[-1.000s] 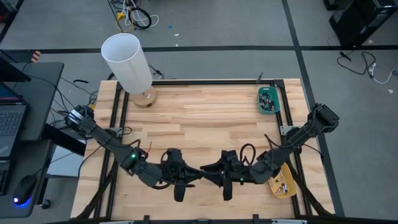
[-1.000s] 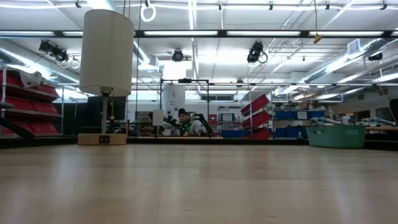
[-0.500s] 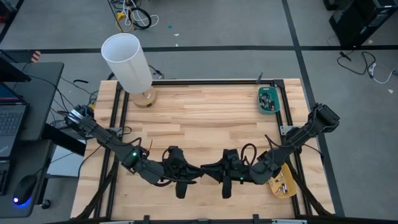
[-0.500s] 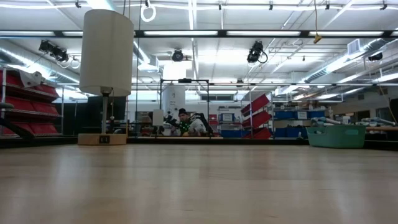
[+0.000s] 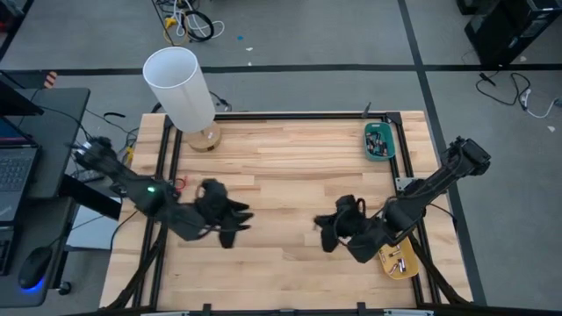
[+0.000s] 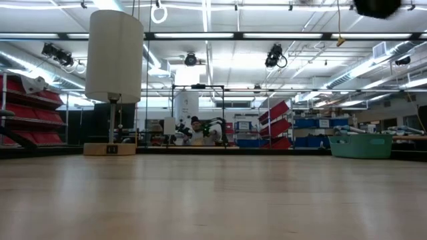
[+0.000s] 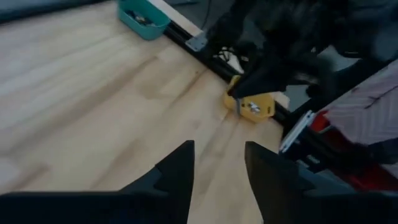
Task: Sort batteries
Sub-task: Put the silver battery into the yellow bin
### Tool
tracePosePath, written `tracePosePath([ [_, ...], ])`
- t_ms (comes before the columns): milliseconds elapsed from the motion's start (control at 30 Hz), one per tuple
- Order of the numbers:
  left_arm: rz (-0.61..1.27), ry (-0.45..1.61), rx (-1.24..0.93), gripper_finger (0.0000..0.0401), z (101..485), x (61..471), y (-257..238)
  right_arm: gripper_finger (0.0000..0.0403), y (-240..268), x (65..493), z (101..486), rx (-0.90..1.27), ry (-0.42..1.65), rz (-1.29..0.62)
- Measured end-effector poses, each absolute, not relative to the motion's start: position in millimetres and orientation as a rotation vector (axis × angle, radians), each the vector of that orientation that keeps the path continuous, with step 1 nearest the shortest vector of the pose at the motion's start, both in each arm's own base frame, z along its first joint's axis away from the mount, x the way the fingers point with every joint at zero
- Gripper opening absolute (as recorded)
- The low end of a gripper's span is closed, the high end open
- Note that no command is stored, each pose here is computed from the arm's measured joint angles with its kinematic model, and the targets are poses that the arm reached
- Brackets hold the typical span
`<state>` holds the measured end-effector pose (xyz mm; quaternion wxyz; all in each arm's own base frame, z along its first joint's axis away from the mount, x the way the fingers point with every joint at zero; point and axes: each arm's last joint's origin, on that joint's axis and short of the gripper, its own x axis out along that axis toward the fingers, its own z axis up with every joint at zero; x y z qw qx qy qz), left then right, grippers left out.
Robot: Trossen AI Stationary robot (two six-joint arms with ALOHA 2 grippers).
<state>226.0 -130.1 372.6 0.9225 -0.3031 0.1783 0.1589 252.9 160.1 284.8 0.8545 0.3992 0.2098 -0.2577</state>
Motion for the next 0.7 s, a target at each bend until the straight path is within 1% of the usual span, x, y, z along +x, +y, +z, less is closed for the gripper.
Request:
tracePosePath([
  [167, 0.418, 0.4, -0.622, 0.0157, 376, 195, -117, 0.0014, 156, 220, 262, 0.9, 1.031, -0.648],
  [233, 0.456, 0.435, -0.617, 0.0156, 372, 188, -114, 0.0014, 161, 209, 257, 0.897, 1.205, -0.67],
  [333, 0.503, 0.481, -0.604, 0.0156, 367, 182, -110, 0.0014, 169, 196, 250, 0.857, 1.404, -0.699],
  [433, 0.521, 0.494, -0.595, 0.0156, 365, 181, -109, 0.0015, 178, 184, 242, 0.785, 1.533, -0.75],
  [500, 0.526, 0.493, -0.577, 0.0156, 365, 182, -109, 0.0015, 184, 177, 236, 0.735, 1.582, -0.765],
  [700, 0.558, 0.476, -0.54, 0.0156, 365, 183, -105, 0.002, 192, 164, 216, 0.684, 1.63, -0.773],
])
